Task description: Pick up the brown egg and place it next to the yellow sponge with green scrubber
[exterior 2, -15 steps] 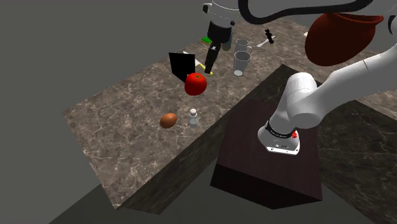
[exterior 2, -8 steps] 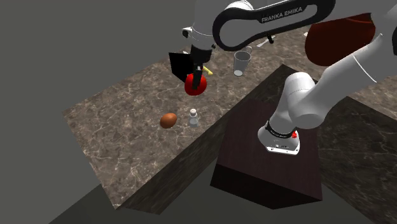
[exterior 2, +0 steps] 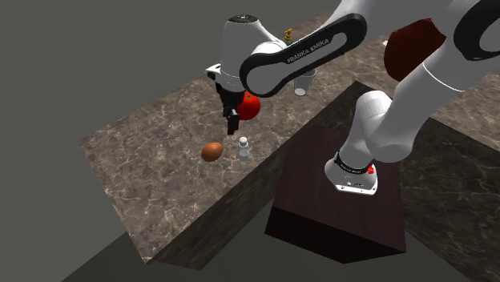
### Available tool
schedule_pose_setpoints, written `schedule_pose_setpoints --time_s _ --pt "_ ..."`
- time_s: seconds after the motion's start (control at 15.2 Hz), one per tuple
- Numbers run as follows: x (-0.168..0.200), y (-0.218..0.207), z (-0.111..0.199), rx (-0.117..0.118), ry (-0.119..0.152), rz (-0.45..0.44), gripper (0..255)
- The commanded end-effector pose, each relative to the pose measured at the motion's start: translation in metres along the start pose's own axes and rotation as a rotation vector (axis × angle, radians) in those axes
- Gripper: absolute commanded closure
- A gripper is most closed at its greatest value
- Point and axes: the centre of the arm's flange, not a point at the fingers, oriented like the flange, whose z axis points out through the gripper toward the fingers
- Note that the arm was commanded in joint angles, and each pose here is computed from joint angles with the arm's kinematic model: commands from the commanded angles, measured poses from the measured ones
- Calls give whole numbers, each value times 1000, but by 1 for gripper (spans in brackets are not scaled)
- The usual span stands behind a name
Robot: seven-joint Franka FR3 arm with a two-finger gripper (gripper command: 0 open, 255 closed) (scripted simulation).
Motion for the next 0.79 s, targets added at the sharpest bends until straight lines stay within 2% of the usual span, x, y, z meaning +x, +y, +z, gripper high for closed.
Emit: schedule_pose_setpoints --time_s 0.0,0.33,0.73 --pt "13 -4 24 6 1 -73 0" --pt "39 -17 74 22 1 -229 0" --pt "39 -18 106 22 1 -229 0"
